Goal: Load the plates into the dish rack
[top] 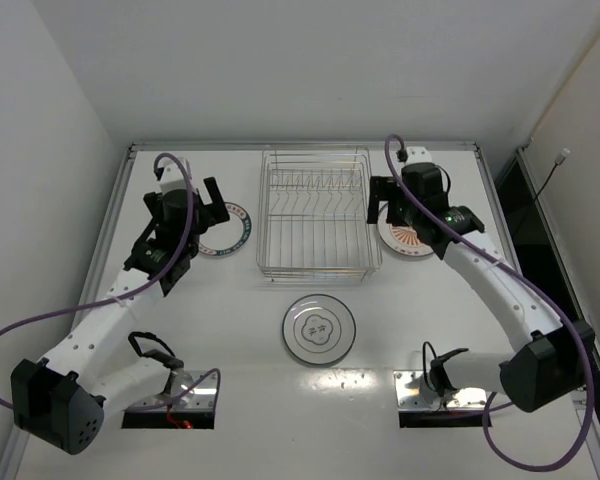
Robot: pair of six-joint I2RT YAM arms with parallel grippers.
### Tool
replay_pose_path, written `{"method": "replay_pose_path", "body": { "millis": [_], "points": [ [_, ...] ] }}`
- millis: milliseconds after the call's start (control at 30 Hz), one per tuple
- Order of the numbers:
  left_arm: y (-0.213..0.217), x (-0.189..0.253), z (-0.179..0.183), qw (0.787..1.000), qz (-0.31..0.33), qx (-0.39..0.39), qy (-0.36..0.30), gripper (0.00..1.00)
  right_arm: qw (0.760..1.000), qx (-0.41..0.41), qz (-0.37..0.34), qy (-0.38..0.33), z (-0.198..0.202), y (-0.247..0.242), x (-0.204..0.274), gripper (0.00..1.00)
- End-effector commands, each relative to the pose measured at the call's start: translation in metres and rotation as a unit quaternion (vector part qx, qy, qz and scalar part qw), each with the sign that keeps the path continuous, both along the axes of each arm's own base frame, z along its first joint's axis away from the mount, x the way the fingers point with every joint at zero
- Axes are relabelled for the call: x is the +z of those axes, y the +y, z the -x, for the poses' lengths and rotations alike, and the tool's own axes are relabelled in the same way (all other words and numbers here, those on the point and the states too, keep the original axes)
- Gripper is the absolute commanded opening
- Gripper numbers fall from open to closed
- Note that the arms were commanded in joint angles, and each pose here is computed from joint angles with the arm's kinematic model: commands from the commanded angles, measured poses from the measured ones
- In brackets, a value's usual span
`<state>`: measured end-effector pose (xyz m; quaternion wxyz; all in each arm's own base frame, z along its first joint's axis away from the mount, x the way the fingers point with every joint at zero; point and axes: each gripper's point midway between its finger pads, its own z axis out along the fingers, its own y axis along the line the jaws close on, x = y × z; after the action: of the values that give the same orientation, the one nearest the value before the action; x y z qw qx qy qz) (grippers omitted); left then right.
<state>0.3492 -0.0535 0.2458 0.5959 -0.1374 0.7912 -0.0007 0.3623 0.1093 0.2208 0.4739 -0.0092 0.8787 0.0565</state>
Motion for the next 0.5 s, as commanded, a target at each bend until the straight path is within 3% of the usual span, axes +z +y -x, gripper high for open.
{"method": "replay_pose_path", "body": {
  "millis": [0, 367, 467],
  "points": [
    [0.003, 0.006, -0.001, 1.000, 0.000, 0.004, -0.019, 1.00, 0.997, -0.069, 0.017, 0.024, 0.015, -0.027, -0.020, 1.00],
    [-0.001, -0.007, -0.010, 1.000, -0.014, 0.001, 0.023, 1.00, 0.990, -0.132, 0.001, 0.043, 0.023, -0.078, -0.031, 1.00],
    [0.007, -0.007, -0.008, 0.999, -0.014, 0.027, 0.022, 1.00, 0.985, -0.162, 0.029, 0.052, 0.026, -0.092, -0.043, 1.00]
  ]
}}
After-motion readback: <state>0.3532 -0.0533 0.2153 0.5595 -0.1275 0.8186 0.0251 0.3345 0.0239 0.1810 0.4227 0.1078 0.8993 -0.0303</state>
